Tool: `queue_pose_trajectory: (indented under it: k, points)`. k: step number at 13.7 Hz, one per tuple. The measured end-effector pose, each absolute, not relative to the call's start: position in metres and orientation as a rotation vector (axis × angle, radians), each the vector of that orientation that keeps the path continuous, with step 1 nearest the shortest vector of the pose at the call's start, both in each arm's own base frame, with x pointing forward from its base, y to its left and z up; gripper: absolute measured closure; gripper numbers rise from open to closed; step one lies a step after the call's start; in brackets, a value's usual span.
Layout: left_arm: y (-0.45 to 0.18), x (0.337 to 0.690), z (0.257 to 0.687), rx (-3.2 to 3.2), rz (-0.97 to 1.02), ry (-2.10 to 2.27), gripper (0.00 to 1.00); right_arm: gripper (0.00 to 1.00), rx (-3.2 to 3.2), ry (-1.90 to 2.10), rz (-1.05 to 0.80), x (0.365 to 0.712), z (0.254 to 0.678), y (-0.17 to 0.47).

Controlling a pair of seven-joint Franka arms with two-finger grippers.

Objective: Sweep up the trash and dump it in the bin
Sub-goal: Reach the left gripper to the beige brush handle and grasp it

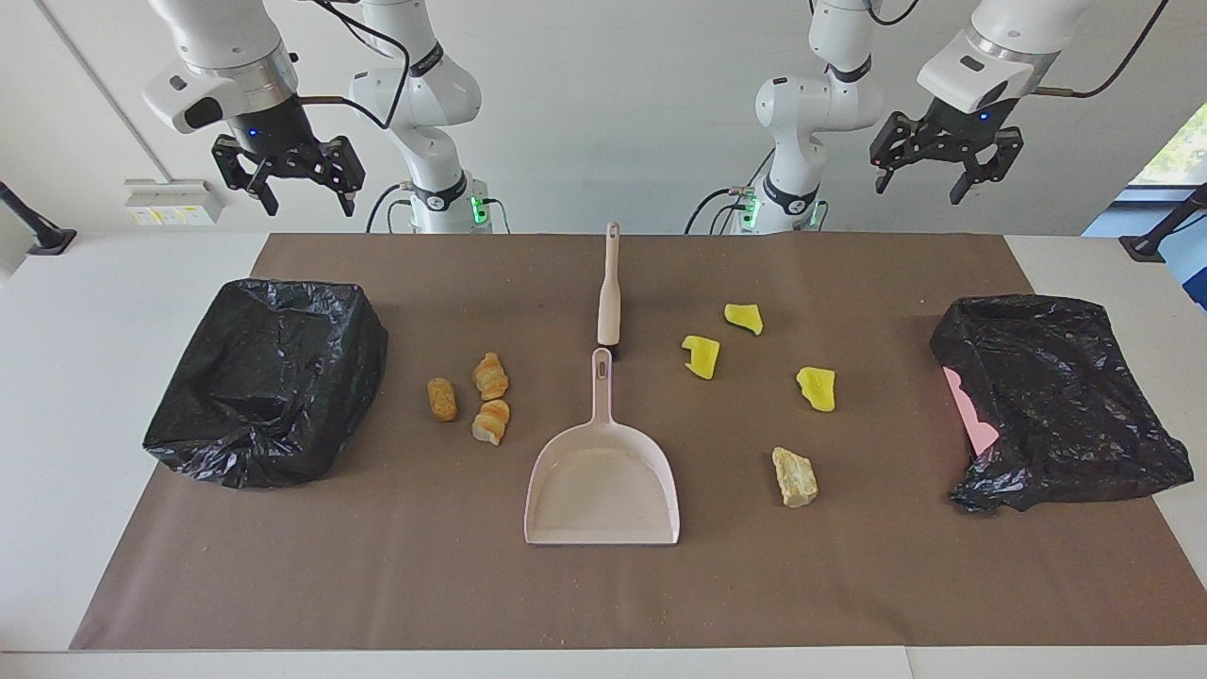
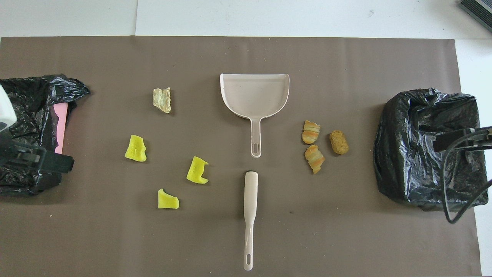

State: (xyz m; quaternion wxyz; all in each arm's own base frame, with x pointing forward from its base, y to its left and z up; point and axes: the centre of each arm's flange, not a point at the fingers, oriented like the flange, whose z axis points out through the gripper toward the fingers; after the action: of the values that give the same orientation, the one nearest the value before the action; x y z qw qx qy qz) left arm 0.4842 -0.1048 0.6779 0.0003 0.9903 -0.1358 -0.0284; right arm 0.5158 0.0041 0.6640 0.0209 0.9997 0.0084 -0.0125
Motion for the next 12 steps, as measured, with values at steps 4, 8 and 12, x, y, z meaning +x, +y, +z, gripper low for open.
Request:
queue_pose_trajectory:
  k: [4, 8, 12]
  points:
    - [-0.177, 0.463, 0.648, 3.121, -0.095, -0.449, 0.0, 0.0, 3.099, 0.026, -0.039, 0.516, 0.664, 0.004]
    - [-0.274, 0.421, 0.592, 3.136, -0.08, -0.426, 0.0, 0.0, 3.099, 0.026, -0.039, 0.516, 0.664, 0.004]
    - [-0.345, 0.37, 0.534, 3.14, -0.052, -0.396, 0.0, 0.0, 3.099, 0.026, -0.039, 0.516, 0.664, 0.004]
